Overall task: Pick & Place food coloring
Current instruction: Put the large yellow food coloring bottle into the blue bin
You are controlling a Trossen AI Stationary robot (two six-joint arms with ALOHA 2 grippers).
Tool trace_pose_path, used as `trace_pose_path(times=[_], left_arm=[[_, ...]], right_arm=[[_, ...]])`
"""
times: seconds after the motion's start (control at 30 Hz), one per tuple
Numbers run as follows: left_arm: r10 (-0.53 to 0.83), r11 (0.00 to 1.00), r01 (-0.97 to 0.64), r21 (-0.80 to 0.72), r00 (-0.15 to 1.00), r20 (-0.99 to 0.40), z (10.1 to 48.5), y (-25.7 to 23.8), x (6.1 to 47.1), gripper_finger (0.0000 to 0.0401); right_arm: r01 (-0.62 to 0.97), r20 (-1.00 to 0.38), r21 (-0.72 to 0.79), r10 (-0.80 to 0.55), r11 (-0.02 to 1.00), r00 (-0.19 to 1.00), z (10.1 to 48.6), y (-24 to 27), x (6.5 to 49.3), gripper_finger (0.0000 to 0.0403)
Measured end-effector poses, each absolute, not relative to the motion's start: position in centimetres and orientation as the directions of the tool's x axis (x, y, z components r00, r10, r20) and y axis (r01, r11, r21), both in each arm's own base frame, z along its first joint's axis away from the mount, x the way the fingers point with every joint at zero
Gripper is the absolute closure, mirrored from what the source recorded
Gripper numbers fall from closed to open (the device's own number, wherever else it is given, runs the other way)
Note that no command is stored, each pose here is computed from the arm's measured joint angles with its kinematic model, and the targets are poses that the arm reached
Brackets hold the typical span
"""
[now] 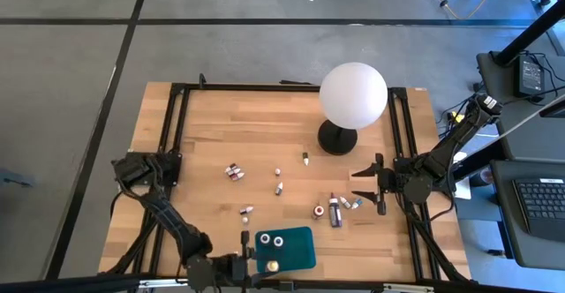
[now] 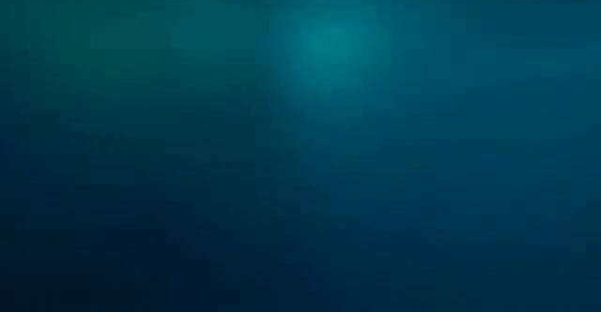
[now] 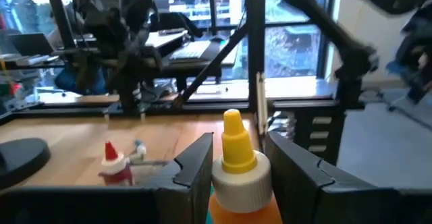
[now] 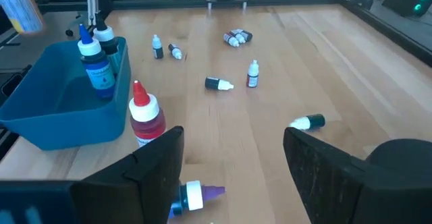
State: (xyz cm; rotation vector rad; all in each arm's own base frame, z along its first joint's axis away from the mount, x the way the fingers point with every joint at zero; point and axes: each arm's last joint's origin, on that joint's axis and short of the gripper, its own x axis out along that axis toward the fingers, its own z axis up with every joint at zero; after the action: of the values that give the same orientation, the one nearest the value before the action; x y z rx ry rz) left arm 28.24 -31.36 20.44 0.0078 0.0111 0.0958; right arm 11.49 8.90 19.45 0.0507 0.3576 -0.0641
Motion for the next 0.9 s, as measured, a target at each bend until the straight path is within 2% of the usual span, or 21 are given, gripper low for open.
trace_pose_path(times=[0.3,0.47,0.7,0.9], left_arm=[[0.151,0.984,-0.147,0.102,0.988,-0.034,18.7,-31.7,28.2,0.0282],[0.161,0.98,-0.153,0.127,0.986,-0.053,17.4,-32.0,28.1,0.0284],[0.261,0.954,-0.247,0.17,0.963,-0.062,15.3,-32.1,28.2,0.028],[0.271,0.95,-0.255,0.18,0.96,-0.066,14.5,-32.4,27.9,0.0284]], right_arm=[[0.106,-0.378,0.092,-0.064,0.99,0.923,18.9,9.2,11.8,0.0145],[0.11,-0.4,0.069,-0.074,0.992,0.914,18.4,9.5,12.0,0.0145],[0.116,-0.421,0.051,-0.084,0.992,0.903,17.9,9.7,12.3,0.0145],[0.133,-0.435,0.062,-0.093,0.989,0.896,17.5,9.9,12.4,0.0145]])
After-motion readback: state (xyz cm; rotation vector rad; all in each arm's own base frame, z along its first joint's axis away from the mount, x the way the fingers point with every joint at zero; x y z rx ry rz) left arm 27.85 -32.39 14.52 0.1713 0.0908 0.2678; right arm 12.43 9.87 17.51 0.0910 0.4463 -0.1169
